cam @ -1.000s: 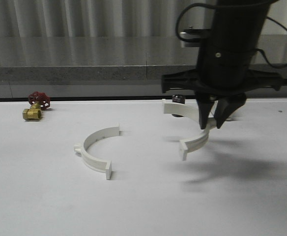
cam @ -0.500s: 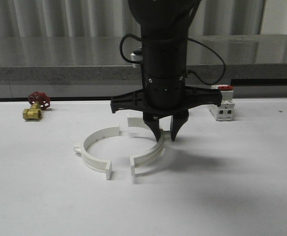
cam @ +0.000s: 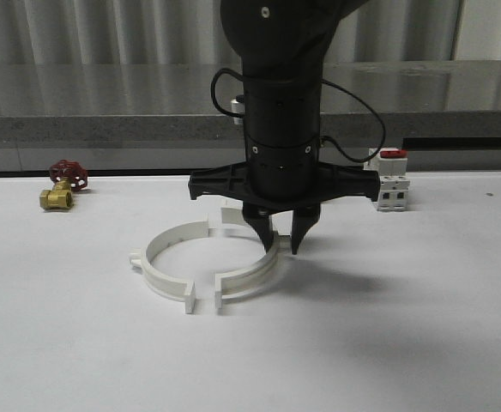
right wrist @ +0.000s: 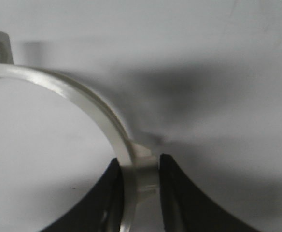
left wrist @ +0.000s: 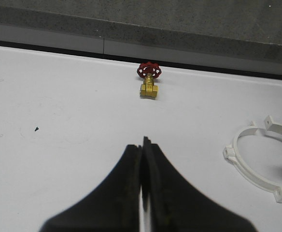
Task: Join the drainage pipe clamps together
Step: 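Press the held half against the placed half to close the ring, release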
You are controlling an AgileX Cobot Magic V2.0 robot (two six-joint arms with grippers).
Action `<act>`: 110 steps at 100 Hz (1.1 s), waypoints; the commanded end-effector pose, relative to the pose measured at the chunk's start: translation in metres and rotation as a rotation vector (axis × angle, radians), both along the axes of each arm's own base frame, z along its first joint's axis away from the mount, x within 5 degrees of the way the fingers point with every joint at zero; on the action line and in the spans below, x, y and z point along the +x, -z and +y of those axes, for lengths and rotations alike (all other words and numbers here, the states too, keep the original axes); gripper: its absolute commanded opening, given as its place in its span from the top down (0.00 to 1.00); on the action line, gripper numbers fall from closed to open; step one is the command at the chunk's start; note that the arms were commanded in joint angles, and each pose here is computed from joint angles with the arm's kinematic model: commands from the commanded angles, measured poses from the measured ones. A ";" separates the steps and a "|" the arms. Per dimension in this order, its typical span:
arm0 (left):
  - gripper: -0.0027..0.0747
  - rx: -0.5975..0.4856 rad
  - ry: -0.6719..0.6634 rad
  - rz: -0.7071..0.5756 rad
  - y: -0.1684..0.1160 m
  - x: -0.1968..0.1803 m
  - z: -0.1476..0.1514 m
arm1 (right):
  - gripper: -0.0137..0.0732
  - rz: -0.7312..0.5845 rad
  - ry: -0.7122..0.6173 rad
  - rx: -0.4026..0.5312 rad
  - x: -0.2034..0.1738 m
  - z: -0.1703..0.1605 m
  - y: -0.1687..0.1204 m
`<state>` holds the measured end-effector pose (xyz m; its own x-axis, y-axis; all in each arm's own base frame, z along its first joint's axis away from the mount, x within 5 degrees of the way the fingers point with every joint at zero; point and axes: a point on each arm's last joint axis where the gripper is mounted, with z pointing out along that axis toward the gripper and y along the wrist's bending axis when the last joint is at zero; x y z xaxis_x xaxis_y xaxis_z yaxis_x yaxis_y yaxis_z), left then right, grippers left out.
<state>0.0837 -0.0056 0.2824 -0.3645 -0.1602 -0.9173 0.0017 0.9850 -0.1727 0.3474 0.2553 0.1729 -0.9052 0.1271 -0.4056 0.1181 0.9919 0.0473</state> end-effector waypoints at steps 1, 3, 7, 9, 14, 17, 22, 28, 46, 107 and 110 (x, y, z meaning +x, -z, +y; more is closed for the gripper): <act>0.99 -0.009 0.015 -0.090 -0.014 0.002 -0.002 | 0.74 -0.087 -0.017 0.057 0.002 0.004 -0.030; 0.99 -0.009 0.015 -0.090 -0.014 0.002 -0.002 | 0.74 -0.087 -0.020 0.059 0.002 0.005 -0.030; 0.99 -0.009 0.015 -0.090 -0.014 0.002 -0.002 | 0.74 -0.089 -0.024 0.062 0.001 0.006 -0.029; 0.99 -0.009 0.015 -0.090 -0.014 0.002 -0.002 | 0.74 -0.091 -0.026 0.064 0.001 0.007 -0.029; 0.99 -0.009 0.015 -0.090 -0.014 0.002 -0.002 | 0.74 -0.091 -0.027 0.068 0.001 0.009 -0.028; 0.99 -0.009 0.015 -0.090 -0.014 0.002 -0.002 | 0.74 -0.090 -0.027 0.068 0.002 0.009 -0.027; 0.99 -0.009 0.015 -0.090 -0.014 0.002 -0.002 | 0.74 -0.090 -0.022 0.070 0.003 0.010 -0.027; 0.99 -0.009 0.015 -0.090 -0.014 0.002 -0.002 | 0.74 -0.090 -0.023 0.071 0.004 0.011 -0.025; 0.99 -0.009 0.015 -0.090 -0.014 0.002 -0.002 | 0.74 -0.080 -0.018 0.075 0.004 0.012 -0.019; 0.99 -0.009 0.015 -0.090 -0.014 0.002 -0.002 | 0.74 -0.087 0.004 0.105 0.006 0.015 -0.015; 0.99 -0.009 0.015 -0.090 -0.014 0.002 -0.002 | 0.74 -0.087 0.004 0.105 0.006 0.015 -0.015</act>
<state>0.0837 -0.0056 0.2824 -0.3645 -0.1602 -0.9173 0.0017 0.9850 -0.1727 0.3498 0.2675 0.1590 -0.9004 0.1635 -0.4033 0.1368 0.9861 0.0942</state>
